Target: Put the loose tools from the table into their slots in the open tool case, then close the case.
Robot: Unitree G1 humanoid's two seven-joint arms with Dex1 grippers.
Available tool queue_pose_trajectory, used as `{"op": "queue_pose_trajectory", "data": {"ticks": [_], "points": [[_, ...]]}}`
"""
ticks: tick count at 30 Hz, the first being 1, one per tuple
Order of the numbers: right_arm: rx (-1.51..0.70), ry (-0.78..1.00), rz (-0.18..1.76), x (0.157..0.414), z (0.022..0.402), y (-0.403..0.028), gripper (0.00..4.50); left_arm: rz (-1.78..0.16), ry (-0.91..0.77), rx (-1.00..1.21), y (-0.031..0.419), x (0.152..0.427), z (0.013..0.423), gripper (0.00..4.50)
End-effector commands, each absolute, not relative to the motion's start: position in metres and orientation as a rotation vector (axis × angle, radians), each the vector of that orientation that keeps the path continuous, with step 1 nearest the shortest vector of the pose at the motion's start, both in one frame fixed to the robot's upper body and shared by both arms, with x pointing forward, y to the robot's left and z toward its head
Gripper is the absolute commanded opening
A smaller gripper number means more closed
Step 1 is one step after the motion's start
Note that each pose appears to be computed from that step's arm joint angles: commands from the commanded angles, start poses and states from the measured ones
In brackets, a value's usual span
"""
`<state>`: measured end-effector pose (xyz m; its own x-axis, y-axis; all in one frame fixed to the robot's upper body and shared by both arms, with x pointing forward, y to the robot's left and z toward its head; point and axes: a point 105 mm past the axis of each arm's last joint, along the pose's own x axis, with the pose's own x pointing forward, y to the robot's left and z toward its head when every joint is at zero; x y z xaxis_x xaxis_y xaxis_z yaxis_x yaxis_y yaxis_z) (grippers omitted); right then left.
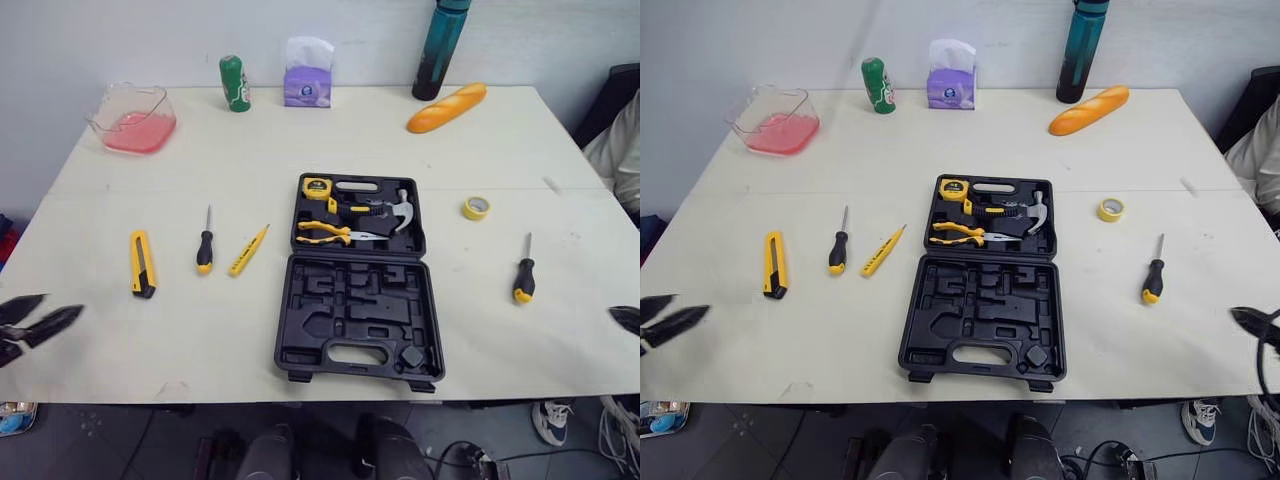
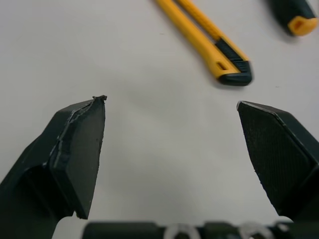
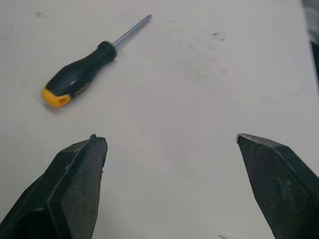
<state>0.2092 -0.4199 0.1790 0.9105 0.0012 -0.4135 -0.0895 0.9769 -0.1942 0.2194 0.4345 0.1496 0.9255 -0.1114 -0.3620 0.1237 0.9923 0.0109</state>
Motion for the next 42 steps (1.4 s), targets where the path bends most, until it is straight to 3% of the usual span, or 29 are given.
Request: {"op": "queue_pose_trajectory", "data": {"ticks": [1, 6, 8, 11, 14, 20, 29, 32, 37, 38, 40, 42], "points": [[-0.239, 0.374, -0.015, 0.207, 0.194, -0.435, 4.45, -0.055, 0.384, 0.092, 0.449, 0.217, 0.150, 4.50], [-0.239, 0.343, 0.088, 0.222, 0.193, -0.404, 4.45, -0.180, 0.337, 0.074, 0.409, 0.237, 0.151, 4.50], [-0.237, 0.305, 0.185, 0.232, 0.196, -0.374, 4.45, -0.223, 0.308, 0.191, 0.387, 0.249, 0.153, 4.50], [-0.222, 0.250, 0.371, 0.243, 0.201, -0.316, 4.45, -0.253, 0.234, 0.115, 0.341, 0.270, 0.163, 4.50], [-0.234, 0.190, 0.592, 0.248, 0.210, -0.253, 4.45, -0.254, 0.266, 0.037, 0.300, 0.288, 0.161, 4.50], [-0.241, 0.063, 0.905, 0.252, 0.231, -0.162, 4.45, -0.097, 0.372, -0.097, 0.274, 0.323, 0.157, 4.50], [-0.251, -0.075, 1.136, 0.268, 0.246, -0.085, 4.45, -0.055, 0.563, -0.059, 0.250, 0.351, 0.117, 4.50], [-0.248, -0.115, 1.154, 0.278, 0.251, -0.071, 4.50, -0.095, 0.552, -0.012, 0.241, 0.351, 0.114, 3.62], [-0.236, -0.162, 1.149, 0.290, 0.256, -0.060, 4.50, -0.054, 0.529, 0.026, 0.254, 0.355, 0.123, 1.32], [-0.232, -0.163, 1.154, 0.289, 0.255, -0.059, 4.50, -0.053, 0.514, 0.039, 0.258, 0.357, 0.129, 1.08], [-0.228, -0.158, 1.168, 0.285, 0.253, -0.060, 4.50, -0.087, 0.458, 0.065, 0.259, 0.362, 0.146, 1.08], [-0.220, -0.138, 1.170, 0.280, 0.250, -0.067, 4.50, -0.246, 0.371, 0.189, 0.244, 0.365, 0.175, 1.08]]}}
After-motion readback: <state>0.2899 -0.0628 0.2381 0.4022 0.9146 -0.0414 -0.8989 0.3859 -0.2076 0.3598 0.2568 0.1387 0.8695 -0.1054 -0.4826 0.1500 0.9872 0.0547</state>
